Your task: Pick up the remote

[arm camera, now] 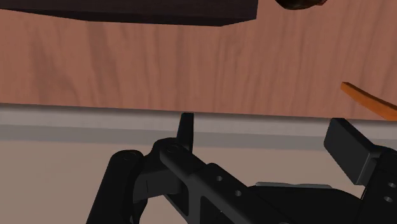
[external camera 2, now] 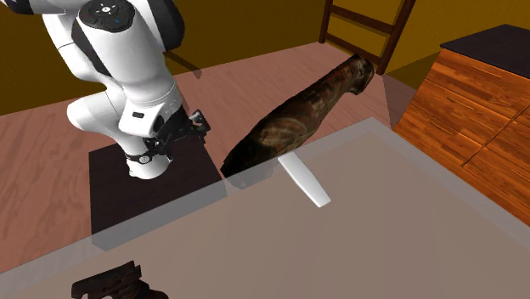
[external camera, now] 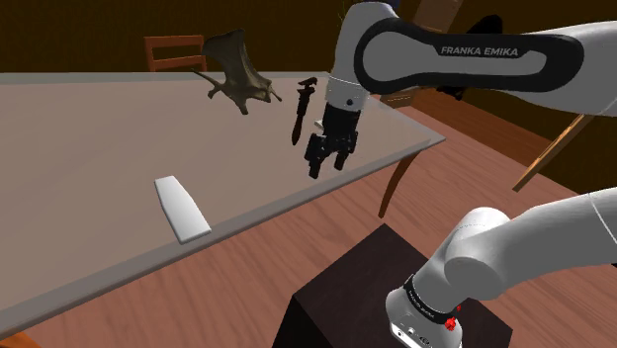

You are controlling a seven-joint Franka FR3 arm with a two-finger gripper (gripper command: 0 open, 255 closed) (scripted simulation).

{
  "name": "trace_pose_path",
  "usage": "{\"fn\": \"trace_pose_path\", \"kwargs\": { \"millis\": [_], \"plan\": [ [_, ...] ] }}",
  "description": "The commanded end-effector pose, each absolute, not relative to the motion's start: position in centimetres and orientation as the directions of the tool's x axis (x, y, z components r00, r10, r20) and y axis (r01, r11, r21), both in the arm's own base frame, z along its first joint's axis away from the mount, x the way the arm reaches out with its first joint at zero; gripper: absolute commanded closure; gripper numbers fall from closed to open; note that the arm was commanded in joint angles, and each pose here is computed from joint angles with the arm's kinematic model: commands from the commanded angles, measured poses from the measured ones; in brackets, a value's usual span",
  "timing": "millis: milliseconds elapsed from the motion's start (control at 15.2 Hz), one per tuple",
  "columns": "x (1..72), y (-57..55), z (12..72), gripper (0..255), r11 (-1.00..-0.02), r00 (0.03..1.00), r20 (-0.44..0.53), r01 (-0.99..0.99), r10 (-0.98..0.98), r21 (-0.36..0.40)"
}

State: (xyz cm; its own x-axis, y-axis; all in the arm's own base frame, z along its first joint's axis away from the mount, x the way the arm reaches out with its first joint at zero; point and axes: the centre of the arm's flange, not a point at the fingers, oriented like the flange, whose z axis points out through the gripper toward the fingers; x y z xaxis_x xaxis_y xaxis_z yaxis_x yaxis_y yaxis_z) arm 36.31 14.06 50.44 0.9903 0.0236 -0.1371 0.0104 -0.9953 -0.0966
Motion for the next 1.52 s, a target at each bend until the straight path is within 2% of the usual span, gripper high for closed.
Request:
{"fn": "trace_pose_path", "kwargs": {
  "millis": [0, 1452],
  "plan": [
    [37.6, 16.6, 49.7, 0, -0.996, 0.992, -0.126, 0.007, 0.018, -0.09],
    [50.7, 41.9, 42.8, 0, -1.0, 0.999, -0.017, -0.03, -0.03, 0.001]
  ]
}}
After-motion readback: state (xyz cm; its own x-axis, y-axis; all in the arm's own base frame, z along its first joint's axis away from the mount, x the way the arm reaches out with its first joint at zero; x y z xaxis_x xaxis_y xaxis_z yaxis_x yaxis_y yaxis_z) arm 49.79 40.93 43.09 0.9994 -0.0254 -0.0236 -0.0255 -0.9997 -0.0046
